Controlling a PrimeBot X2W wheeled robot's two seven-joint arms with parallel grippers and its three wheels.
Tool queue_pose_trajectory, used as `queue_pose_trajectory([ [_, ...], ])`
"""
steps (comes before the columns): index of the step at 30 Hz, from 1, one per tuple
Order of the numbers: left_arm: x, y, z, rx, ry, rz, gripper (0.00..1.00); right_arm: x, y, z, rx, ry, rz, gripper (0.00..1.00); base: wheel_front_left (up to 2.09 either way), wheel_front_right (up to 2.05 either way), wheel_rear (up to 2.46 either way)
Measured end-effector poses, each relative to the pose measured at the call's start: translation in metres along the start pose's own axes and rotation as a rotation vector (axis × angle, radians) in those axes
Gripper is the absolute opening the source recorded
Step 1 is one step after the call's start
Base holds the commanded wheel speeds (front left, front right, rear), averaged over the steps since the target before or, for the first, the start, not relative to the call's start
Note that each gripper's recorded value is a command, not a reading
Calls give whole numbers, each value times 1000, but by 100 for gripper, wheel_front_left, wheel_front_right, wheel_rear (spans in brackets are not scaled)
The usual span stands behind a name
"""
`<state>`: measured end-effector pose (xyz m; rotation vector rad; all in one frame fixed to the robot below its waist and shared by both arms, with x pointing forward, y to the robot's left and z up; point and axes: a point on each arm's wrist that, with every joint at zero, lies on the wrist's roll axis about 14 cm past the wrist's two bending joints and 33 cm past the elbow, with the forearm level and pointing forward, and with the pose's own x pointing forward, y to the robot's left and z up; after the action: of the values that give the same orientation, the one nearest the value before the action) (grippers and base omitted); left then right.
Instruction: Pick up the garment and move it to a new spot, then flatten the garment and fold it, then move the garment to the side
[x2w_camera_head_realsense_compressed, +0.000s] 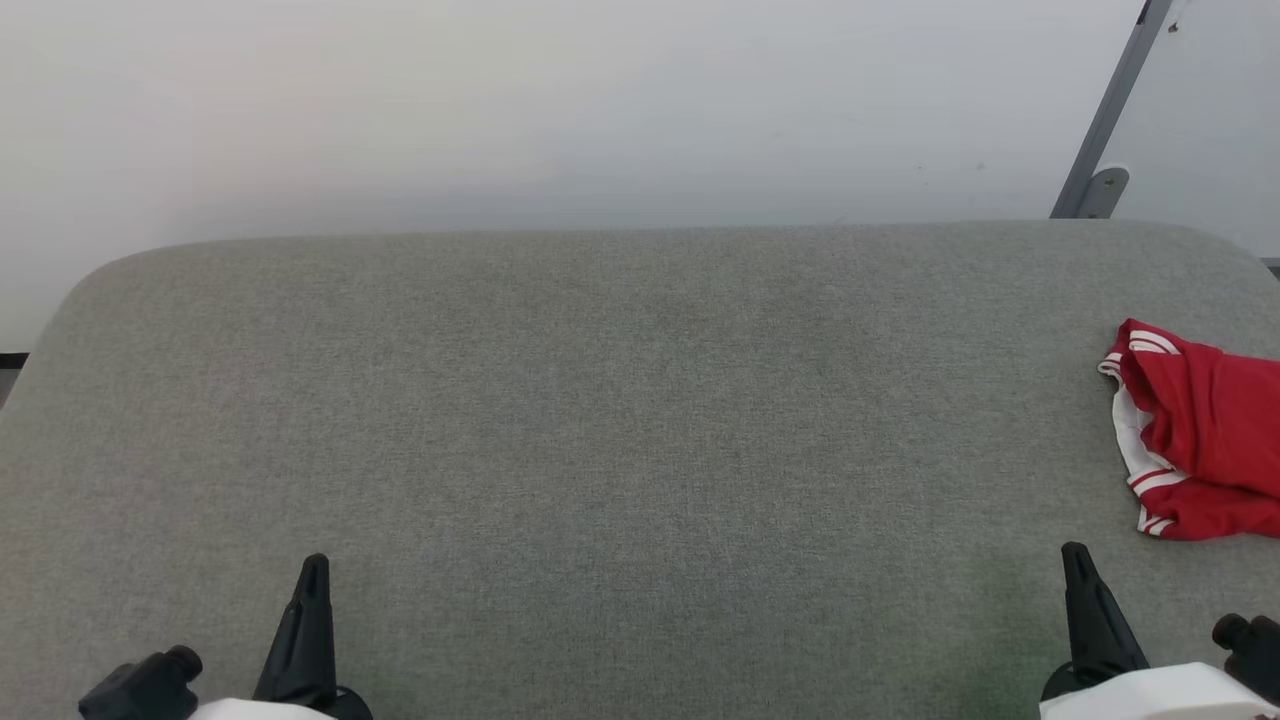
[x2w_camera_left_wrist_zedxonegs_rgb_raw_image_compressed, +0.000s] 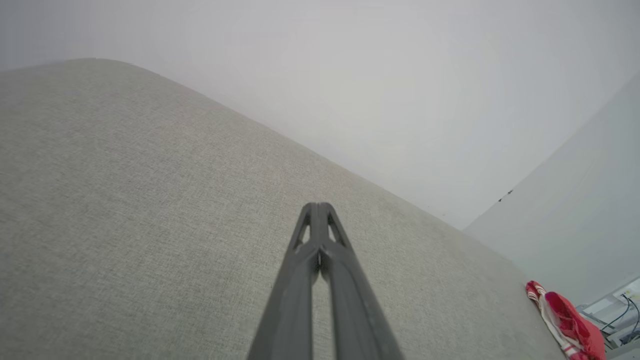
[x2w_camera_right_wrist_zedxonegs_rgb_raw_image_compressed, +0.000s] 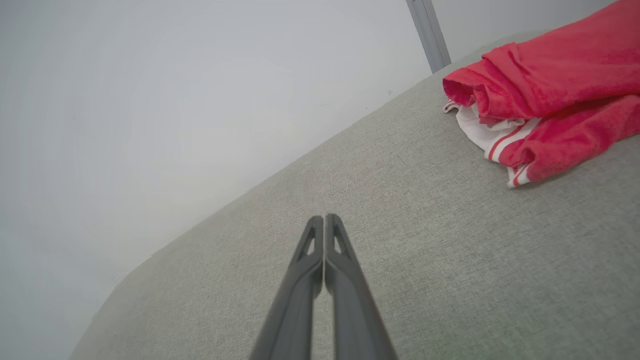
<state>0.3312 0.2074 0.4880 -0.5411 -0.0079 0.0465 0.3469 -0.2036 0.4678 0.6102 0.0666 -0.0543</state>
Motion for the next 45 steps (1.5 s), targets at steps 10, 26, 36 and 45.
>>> queue_pose_trajectory([
  [10,9,0,2,-144,3,12,0,6,1,3,138,-2,-11,0,0,0,0],
  [26,19,0,3,-357,12,26,0,14,5,7,335,0,-13,0,0,0,0],
  [36,24,0,2,-471,19,33,0,19,8,10,442,-1,-7,0,0,0,0],
  [45,29,-1,2,-564,26,32,0,22,10,13,531,-1,-1,0,0,0,0],
])
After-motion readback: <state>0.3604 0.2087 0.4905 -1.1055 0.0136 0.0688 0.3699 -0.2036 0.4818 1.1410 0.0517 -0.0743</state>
